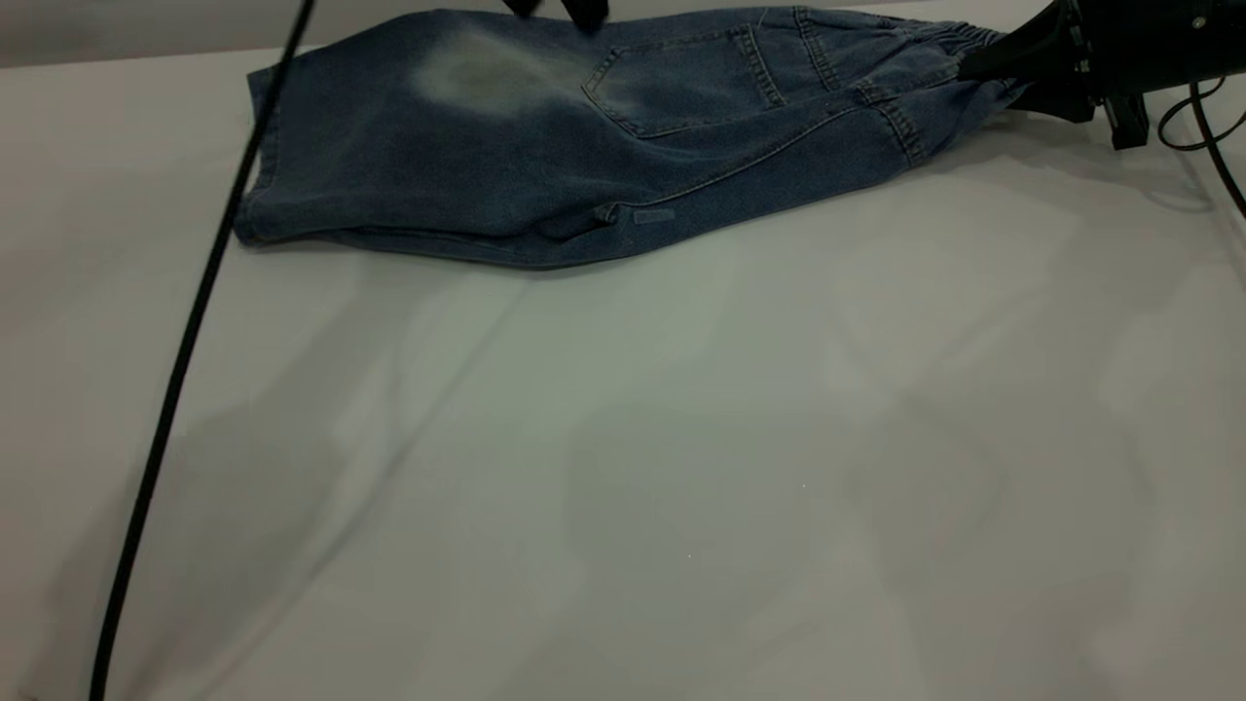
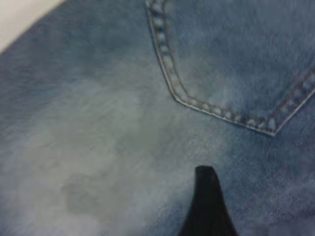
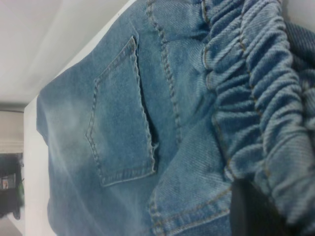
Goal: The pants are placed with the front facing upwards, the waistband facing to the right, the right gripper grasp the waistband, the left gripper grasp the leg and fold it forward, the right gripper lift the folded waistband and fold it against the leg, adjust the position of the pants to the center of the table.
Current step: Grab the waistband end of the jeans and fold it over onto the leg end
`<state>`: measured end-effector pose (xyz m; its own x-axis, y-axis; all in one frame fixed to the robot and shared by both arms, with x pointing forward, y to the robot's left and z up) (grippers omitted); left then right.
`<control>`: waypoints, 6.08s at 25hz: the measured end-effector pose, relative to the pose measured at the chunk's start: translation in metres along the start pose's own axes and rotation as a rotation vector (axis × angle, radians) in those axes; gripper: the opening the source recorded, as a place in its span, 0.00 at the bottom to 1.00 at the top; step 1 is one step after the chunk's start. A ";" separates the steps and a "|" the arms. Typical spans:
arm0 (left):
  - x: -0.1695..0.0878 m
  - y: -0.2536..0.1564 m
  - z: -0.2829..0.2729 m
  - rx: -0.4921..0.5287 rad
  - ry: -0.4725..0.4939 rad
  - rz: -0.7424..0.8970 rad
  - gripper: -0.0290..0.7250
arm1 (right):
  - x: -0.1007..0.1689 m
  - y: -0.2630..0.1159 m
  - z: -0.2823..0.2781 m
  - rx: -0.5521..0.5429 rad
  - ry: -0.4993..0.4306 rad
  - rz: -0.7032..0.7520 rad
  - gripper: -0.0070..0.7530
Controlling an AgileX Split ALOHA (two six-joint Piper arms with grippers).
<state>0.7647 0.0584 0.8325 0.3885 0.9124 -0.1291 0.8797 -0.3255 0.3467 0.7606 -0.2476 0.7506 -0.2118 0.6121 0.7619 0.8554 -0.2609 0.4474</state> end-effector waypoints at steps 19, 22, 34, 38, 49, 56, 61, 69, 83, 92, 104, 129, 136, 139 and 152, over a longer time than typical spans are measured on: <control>-0.003 -0.025 0.063 0.079 0.051 0.060 0.65 | 0.028 0.011 -0.009 -0.002 0.064 -0.042 0.15; -0.003 -0.028 0.068 0.084 0.050 0.060 0.65 | 0.049 0.019 -0.013 -0.004 0.101 -0.076 0.15; -0.003 -0.029 0.070 0.087 0.046 0.056 0.65 | 0.149 0.021 -0.001 0.044 0.268 -0.210 0.15; -0.003 -0.028 0.070 0.085 0.046 0.057 0.65 | 0.177 0.016 0.006 0.056 0.313 -0.237 0.15; -0.005 -0.017 0.036 0.097 0.055 0.059 0.65 | 0.182 0.015 0.009 0.058 0.318 -0.241 0.15; 0.023 0.006 0.014 0.013 0.170 0.048 0.65 | 0.181 0.015 0.010 0.059 0.313 -0.236 0.15; 0.055 0.006 0.010 0.004 0.210 -0.081 0.65 | 0.179 0.016 0.010 0.055 0.303 -0.235 0.15; 0.071 0.005 0.008 0.001 0.212 -0.141 0.65 | 0.178 0.017 0.011 0.053 0.297 -0.232 0.15; 0.086 -0.035 0.043 0.142 0.240 -0.137 0.65 | 0.178 0.017 0.011 0.051 0.296 -0.233 0.15; 0.094 -0.046 0.059 0.173 0.252 -0.140 0.65 | 0.188 0.017 0.008 0.043 0.348 -0.218 0.15; 0.096 -0.047 0.058 0.177 0.253 -0.146 0.65 | 0.255 -0.006 0.035 0.106 0.459 -0.278 0.15; 0.112 0.010 -0.042 -0.020 0.400 -0.087 0.65 | 0.288 -0.006 0.054 0.107 0.463 -0.308 0.15; 0.097 0.045 -0.144 -0.210 0.397 -0.097 0.65 | 0.289 -0.007 0.055 0.106 0.459 -0.308 0.15; 0.089 0.054 -0.195 -0.301 0.392 -0.105 0.65 | 0.294 -0.012 0.061 0.113 0.457 -0.313 0.15; 0.070 0.060 -0.310 -0.507 0.375 -0.113 0.65 | 0.322 -0.050 0.113 0.118 0.354 -0.368 0.15</control>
<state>0.7592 0.1795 1.1325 0.0980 0.9889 0.1117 0.6346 -0.1485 0.7584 0.7032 0.0467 0.9209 -0.6376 0.3526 0.6850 0.7376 0.0226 0.6749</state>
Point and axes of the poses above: a point on each arm's last joint axis where the gripper is mounted, z pointing out along that axis toward the gripper, x along the wrist's bending axis when the last joint is at zero, y = z × x, the point moved 10 cm from there along z, pointing out along that axis toward the gripper, and after that the axes turned 15 degrees about -z, right-handed, at the moved point
